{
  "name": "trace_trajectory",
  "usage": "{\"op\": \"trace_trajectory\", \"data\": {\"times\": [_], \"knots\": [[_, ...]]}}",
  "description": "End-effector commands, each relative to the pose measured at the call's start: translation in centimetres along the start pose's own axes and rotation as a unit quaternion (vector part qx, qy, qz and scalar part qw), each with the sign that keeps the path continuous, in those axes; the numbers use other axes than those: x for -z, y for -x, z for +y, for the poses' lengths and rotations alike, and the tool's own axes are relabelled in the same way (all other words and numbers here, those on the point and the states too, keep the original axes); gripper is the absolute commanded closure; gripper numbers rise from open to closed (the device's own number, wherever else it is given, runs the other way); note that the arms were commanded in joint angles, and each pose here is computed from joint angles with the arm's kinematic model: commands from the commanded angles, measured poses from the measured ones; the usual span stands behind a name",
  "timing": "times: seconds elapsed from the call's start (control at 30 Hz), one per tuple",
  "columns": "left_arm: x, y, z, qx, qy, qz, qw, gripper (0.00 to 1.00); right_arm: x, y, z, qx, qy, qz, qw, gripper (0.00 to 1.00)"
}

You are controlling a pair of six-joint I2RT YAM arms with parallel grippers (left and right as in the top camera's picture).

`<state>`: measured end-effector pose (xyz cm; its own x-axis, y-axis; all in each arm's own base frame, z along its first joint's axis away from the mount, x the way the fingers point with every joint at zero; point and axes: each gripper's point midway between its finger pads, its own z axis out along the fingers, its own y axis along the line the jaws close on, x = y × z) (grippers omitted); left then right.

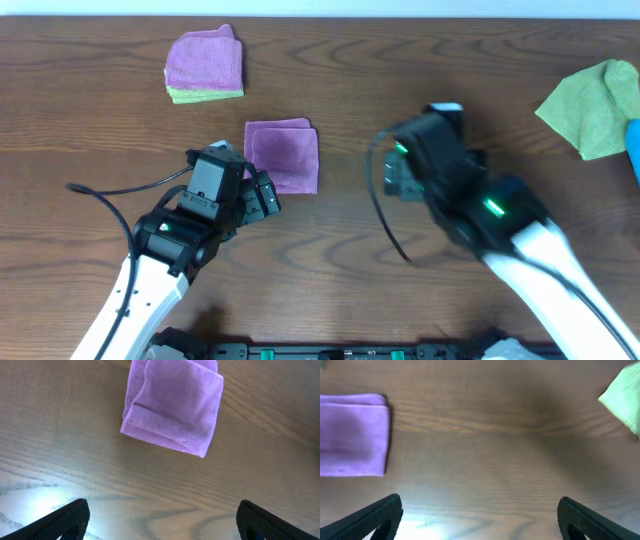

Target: Fold the cloth

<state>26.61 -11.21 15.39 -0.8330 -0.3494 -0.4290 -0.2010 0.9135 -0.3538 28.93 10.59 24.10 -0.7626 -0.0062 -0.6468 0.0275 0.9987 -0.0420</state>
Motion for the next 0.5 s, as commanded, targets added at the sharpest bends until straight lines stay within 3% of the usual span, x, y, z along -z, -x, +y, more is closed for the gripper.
{"op": "trace_trajectory", "data": {"times": [0.0, 0.2, 0.37, 0.47], "knots": [[0.9, 0.8, -0.1, -0.033, -0.002, -0.021, 0.999, 0.05, 4.2, -0.6, -3.2, 0.028, 0.001, -0.046, 0.999, 0.01], [1.4, 1.0, -0.3, -0.043, -0.010, -0.030, 0.999, 0.05, 7.9, -5.1, -11.2, -0.033, -0.061, -0.115, 0.991, 0.01], [1.5, 0.7, -0.7, -0.044, -0.021, -0.023, 0.999, 0.05, 8.4, -7.5, -14.4, -0.073, -0.093, -0.202, 0.972, 0.01], [1.5, 0.4, -1.0, -0.045, -0.031, -0.016, 0.998, 0.05, 7.8, -10.4, -16.2, -0.064, -0.137, -0.190, 0.970, 0.04]]}}
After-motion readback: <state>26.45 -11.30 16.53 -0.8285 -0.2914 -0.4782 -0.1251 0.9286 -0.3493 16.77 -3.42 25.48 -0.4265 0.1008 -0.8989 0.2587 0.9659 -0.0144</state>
